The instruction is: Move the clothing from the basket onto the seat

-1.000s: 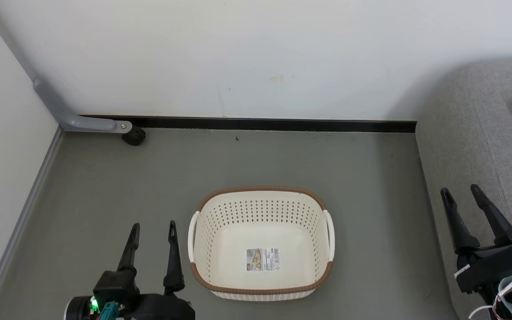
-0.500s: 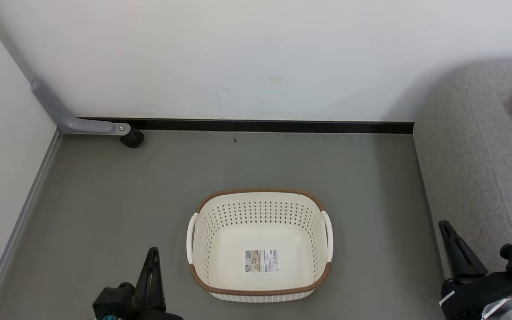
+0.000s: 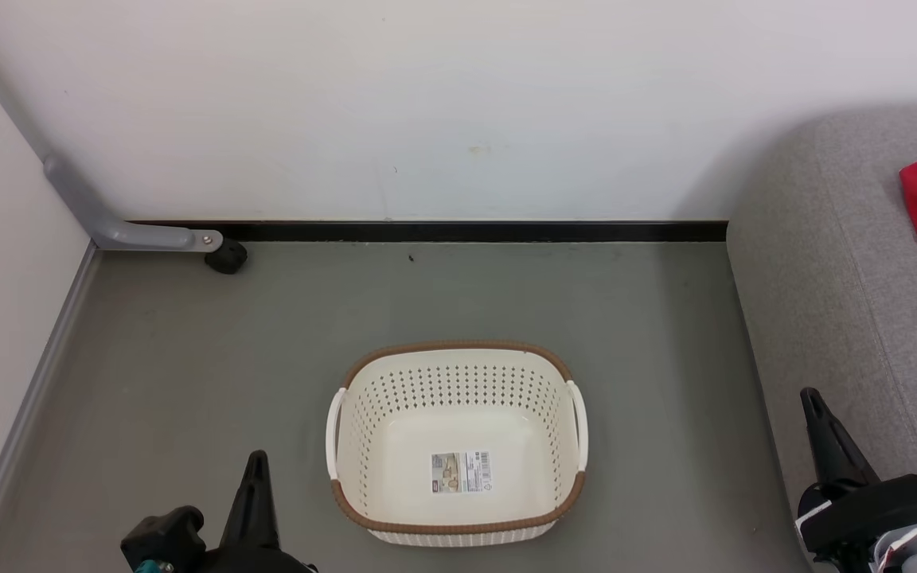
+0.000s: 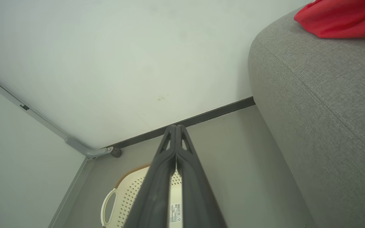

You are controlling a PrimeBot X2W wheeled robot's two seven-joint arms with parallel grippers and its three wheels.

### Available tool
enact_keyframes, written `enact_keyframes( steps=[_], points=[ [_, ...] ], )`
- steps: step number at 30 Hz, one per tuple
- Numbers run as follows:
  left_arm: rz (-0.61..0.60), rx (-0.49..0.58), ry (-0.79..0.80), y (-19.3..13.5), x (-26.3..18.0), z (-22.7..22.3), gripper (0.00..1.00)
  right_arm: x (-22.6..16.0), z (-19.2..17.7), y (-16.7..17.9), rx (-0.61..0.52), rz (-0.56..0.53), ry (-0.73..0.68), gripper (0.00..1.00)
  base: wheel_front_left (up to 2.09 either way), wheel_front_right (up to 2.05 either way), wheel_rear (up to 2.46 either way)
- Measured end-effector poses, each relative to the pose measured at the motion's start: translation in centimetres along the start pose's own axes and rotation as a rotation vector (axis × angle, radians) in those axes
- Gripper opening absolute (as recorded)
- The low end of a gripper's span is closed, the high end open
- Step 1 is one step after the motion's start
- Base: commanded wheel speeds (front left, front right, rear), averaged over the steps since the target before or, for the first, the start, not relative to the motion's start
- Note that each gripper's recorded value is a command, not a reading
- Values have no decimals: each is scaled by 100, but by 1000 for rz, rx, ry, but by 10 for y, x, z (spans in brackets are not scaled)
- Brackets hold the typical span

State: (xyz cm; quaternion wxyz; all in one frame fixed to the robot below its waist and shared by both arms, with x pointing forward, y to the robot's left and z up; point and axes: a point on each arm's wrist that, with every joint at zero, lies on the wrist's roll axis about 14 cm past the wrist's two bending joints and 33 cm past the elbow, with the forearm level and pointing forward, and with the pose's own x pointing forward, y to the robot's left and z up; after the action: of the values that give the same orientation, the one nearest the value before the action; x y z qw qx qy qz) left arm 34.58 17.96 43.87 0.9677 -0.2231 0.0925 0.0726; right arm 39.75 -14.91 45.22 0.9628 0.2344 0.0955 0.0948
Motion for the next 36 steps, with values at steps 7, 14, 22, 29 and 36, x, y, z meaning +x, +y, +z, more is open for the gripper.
enact_keyframes(
  steps=[7,14,22,29,36],
  points=[
    [5,-87,15,2,1,0,0,-1,4,-4,80,-26,-14,0,0,0,0],
    [12,-176,38,4,3,-1,0,-2,9,-8,177,-51,-31,0,0,0,0],
    [6,-293,56,4,5,-1,0,-4,15,-11,286,-71,-54,0,0,0,0],
    [-6,-382,61,2,9,4,0,-6,19,-14,380,-86,-72,0,0,0,0],
    [-13,-486,68,2,10,5,0,-8,24,-16,475,-97,-95,0,0,0,0]
  ],
)
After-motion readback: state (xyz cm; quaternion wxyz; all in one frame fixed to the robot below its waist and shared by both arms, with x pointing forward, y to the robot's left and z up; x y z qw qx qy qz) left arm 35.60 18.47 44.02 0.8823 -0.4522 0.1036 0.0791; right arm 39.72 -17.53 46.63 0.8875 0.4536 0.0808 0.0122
